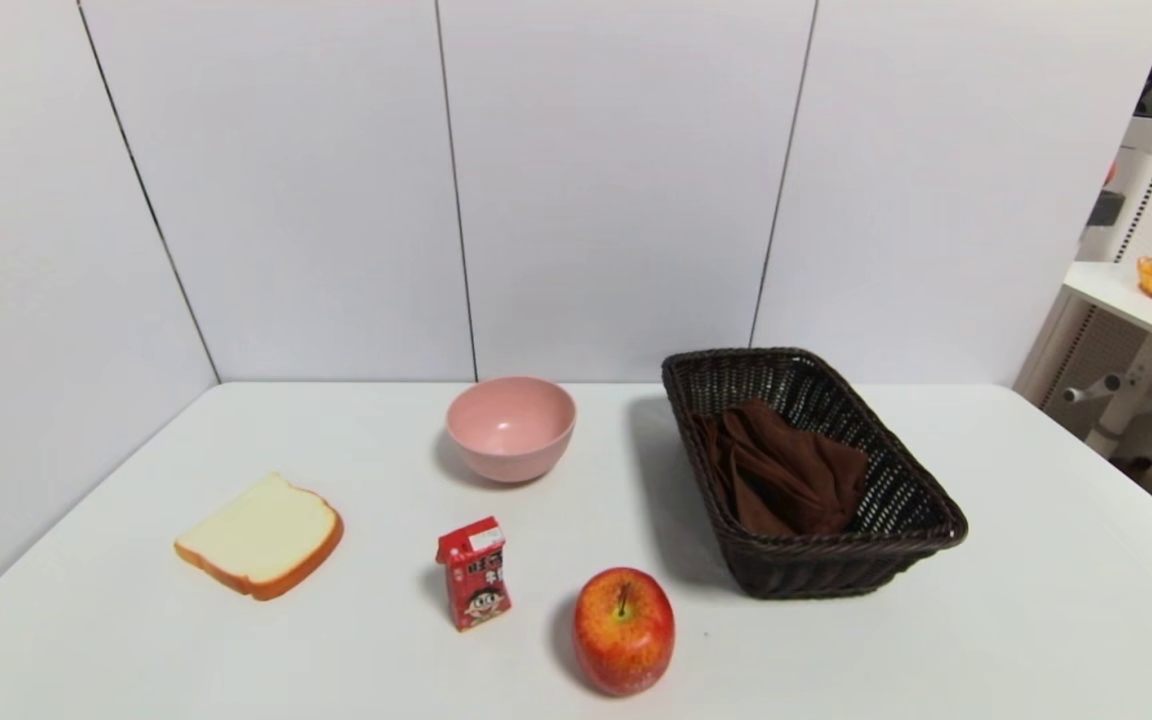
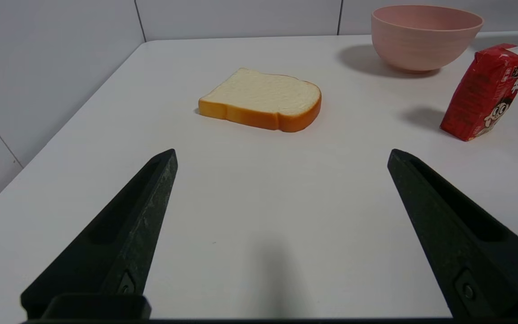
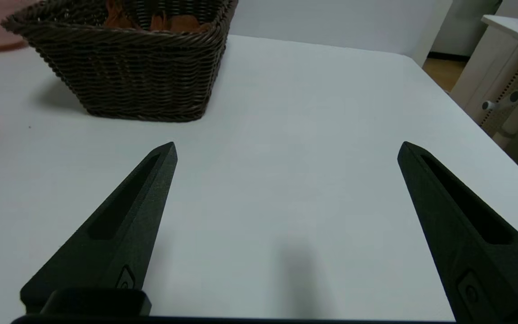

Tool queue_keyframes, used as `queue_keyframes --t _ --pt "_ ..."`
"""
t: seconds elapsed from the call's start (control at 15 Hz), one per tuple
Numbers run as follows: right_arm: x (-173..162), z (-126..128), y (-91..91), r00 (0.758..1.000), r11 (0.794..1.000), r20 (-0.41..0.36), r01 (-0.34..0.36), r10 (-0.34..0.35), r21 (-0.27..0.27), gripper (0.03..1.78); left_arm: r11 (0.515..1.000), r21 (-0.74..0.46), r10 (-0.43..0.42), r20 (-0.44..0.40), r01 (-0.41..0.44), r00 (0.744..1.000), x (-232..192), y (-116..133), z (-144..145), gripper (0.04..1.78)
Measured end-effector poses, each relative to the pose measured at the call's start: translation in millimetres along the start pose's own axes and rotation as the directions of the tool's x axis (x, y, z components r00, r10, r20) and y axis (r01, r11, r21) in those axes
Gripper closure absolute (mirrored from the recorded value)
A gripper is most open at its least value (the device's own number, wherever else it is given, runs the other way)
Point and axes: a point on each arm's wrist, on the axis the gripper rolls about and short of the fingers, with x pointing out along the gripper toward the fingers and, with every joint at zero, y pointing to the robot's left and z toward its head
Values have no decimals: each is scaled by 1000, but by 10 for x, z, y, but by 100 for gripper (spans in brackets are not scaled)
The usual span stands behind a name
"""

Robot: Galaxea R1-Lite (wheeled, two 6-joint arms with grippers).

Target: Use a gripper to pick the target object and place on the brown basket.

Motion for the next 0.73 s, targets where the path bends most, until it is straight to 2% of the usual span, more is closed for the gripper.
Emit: queue_keyframes --t 0.47,0.6,0.73 --pt "-14 -5 0 1000 1000 17 5 -5 27 12 1000 0 0 1 0 1000 0 0 2 13" --pt "-14 1 -1 1000 998 23 5 -7 63 12 1000 0 0 0 0 1000 0 0 0 13" --pt "-14 -3 0 1000 998 20 5 -6 57 12 1000 0 0 0 0 1000 0 0 0 13"
